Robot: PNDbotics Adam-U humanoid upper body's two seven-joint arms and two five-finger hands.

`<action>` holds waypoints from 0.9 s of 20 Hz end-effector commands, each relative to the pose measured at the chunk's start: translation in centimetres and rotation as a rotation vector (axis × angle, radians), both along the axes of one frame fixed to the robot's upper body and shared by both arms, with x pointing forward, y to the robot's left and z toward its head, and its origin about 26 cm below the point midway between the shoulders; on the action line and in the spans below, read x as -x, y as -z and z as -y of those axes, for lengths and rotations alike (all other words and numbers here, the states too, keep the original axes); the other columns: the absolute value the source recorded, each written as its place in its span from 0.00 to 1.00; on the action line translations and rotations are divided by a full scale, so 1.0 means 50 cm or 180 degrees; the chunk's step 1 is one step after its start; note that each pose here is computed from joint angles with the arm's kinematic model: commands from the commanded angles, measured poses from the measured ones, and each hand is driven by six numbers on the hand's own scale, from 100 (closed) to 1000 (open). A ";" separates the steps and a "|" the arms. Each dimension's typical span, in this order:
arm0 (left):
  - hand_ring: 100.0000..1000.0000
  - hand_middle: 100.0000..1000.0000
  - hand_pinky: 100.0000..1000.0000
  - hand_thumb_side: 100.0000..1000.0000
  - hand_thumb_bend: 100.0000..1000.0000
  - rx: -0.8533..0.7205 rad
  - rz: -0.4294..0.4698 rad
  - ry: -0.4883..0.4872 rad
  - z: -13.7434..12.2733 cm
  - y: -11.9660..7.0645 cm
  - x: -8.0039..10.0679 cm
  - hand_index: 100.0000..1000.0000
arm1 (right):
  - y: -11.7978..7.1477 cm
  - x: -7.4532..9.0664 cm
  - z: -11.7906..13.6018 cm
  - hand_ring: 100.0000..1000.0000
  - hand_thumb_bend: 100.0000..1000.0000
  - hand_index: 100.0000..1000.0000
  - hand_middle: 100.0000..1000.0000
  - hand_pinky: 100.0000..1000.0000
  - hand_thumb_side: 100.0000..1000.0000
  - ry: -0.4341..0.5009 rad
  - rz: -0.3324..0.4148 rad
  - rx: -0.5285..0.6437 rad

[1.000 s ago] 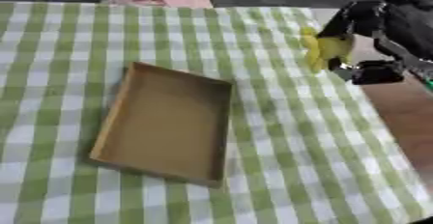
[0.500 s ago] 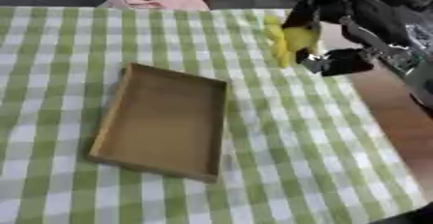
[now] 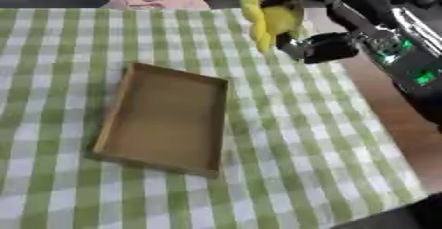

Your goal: Pick up objects on the table and place them in the box.

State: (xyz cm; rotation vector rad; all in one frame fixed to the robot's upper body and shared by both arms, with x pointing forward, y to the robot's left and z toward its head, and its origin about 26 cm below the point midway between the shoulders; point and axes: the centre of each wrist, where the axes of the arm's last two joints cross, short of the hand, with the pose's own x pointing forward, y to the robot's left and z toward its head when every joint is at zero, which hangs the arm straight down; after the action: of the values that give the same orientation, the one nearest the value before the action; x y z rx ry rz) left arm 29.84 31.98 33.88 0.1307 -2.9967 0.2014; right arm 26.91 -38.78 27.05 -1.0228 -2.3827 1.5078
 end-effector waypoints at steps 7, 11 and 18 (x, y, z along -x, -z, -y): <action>0.72 0.73 0.62 0.31 0.11 -0.0071 0.0250 -0.0044 0.014 -0.035 0.012 0.57 | -0.003 -0.003 -0.040 0.56 0.00 0.70 0.53 0.60 0.06 -0.0166 -0.0066 0.0371; 0.72 0.72 0.62 0.30 0.15 -0.0040 0.0305 0.0018 0.028 -0.039 0.009 0.58 | 0.009 -0.015 -0.043 0.57 0.00 0.70 0.54 0.61 0.07 -0.0171 -0.0124 0.0549; 0.72 0.72 0.62 0.30 0.16 0.0014 0.0361 0.0155 0.055 -0.044 0.004 0.59 | 0.039 -0.041 -0.034 0.58 0.00 0.70 0.54 0.62 0.10 -0.0085 -0.0236 0.0723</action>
State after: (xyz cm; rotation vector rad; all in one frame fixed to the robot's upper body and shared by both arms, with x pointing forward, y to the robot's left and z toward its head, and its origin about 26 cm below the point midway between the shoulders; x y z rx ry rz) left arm 30.15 29.54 35.22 0.0563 -3.0726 0.2266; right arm 28.83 -36.78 24.50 -0.9309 -2.2465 1.7866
